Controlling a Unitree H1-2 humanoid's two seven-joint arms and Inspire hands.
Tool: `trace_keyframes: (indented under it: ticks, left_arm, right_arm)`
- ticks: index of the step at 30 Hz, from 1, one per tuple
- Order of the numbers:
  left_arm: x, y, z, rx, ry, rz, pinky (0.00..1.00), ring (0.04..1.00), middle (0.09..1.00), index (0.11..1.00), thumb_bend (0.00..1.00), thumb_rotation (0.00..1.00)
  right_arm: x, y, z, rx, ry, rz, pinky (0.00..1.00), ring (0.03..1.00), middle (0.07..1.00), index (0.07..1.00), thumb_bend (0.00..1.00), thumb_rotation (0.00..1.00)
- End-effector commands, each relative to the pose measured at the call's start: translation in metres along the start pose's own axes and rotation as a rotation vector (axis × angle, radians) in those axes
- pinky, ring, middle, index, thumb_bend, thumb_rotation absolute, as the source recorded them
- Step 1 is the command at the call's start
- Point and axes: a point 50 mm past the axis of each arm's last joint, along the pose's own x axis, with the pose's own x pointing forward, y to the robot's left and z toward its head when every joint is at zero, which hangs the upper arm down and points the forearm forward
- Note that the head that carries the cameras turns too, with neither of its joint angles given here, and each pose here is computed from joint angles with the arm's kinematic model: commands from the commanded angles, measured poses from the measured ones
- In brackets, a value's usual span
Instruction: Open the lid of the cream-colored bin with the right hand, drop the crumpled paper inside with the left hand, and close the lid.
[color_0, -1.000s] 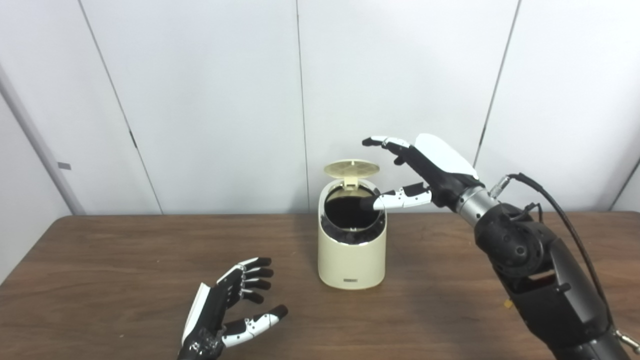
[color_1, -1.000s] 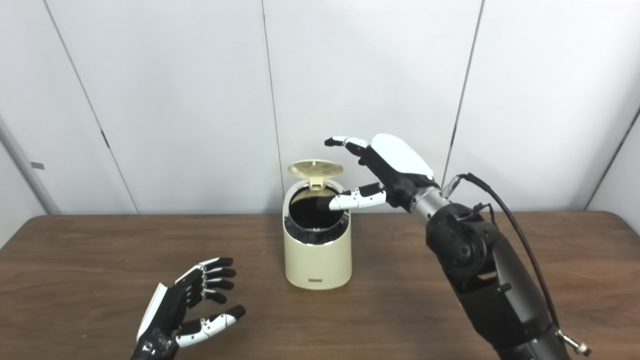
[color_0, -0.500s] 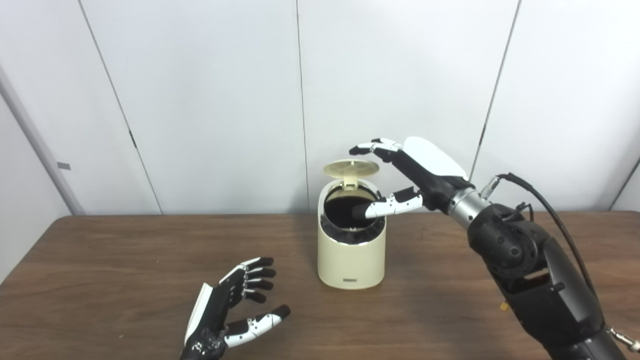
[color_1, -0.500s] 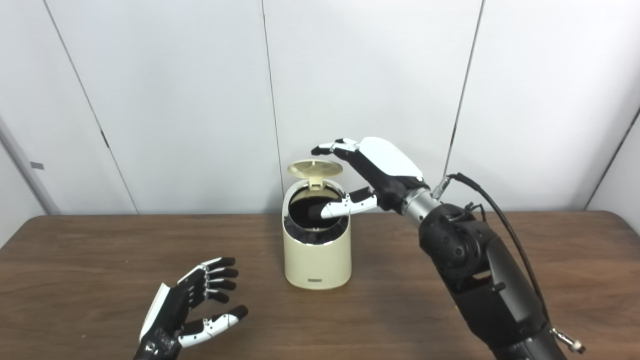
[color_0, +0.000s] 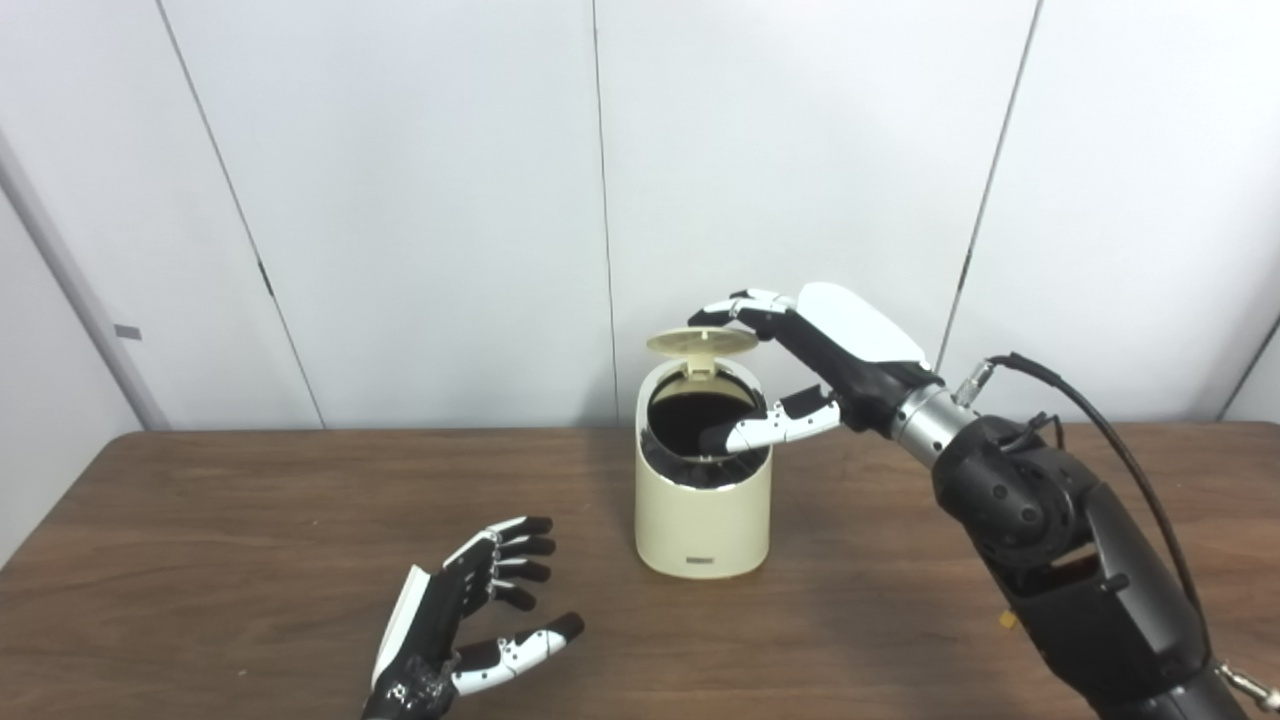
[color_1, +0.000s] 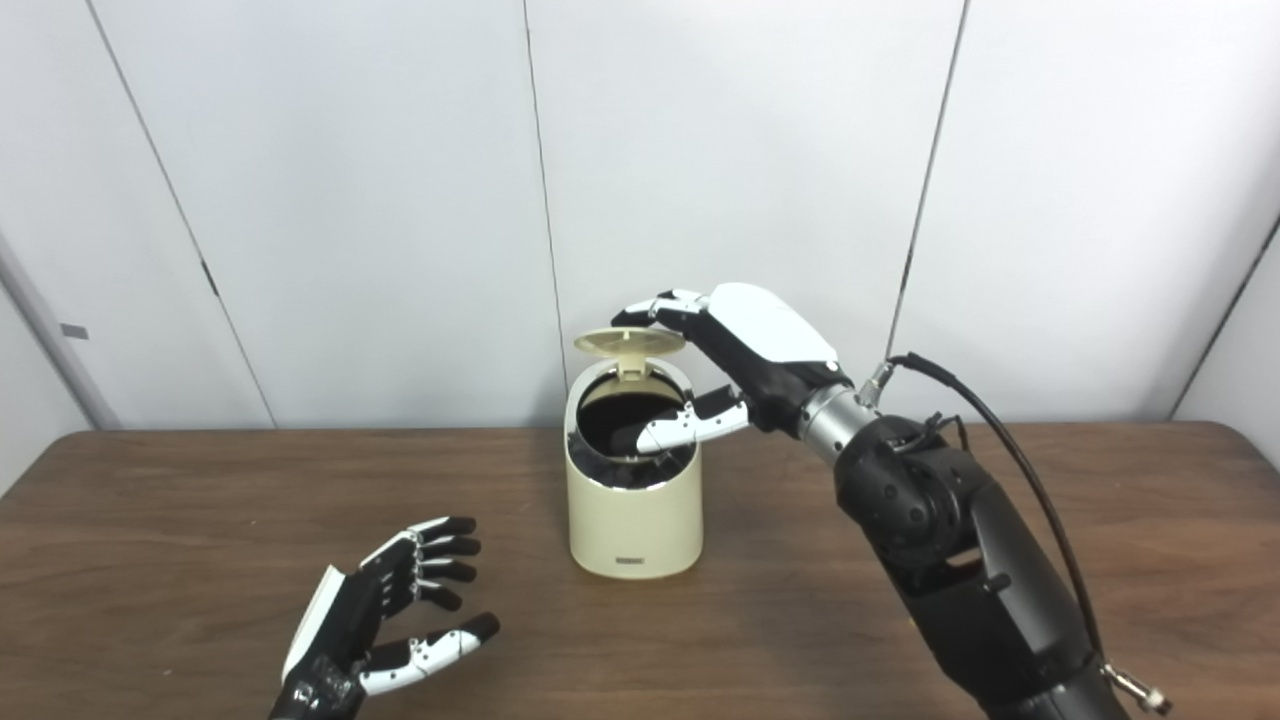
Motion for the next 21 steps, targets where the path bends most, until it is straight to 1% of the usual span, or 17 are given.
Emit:
trace_keyframes:
  ticks: [1, 7, 12, 21]
  left_arm:
    - [0.012, 0.006, 0.017, 0.018, -0.073, 0.014, 0.58, 0.681, 0.739, 0.777, 0.71, 0.13]
    - [0.012, 0.008, 0.020, 0.019, -0.074, 0.016, 0.59, 0.683, 0.739, 0.778, 0.71, 0.13]
    - [0.012, 0.009, 0.021, 0.016, -0.074, 0.014, 0.58, 0.680, 0.739, 0.779, 0.71, 0.13]
    - [0.011, 0.008, 0.021, 0.015, -0.067, 0.012, 0.58, 0.677, 0.733, 0.772, 0.72, 0.12]
  right_arm:
    - [0.002, -0.023, 0.013, -0.044, -0.073, -0.054, 0.73, 0.892, 0.793, 0.773, 0.69, 0.58]
    - [-0.003, -0.022, 0.013, -0.054, -0.076, -0.036, 0.73, 0.852, 0.741, 0.729, 0.67, 0.55]
    - [-0.006, -0.019, 0.012, -0.051, -0.067, -0.003, 0.74, 0.851, 0.717, 0.686, 0.67, 0.58]
    - [-0.013, -0.009, 0.007, -0.036, -0.062, 0.024, 0.73, 0.845, 0.709, 0.666, 0.68, 0.58]
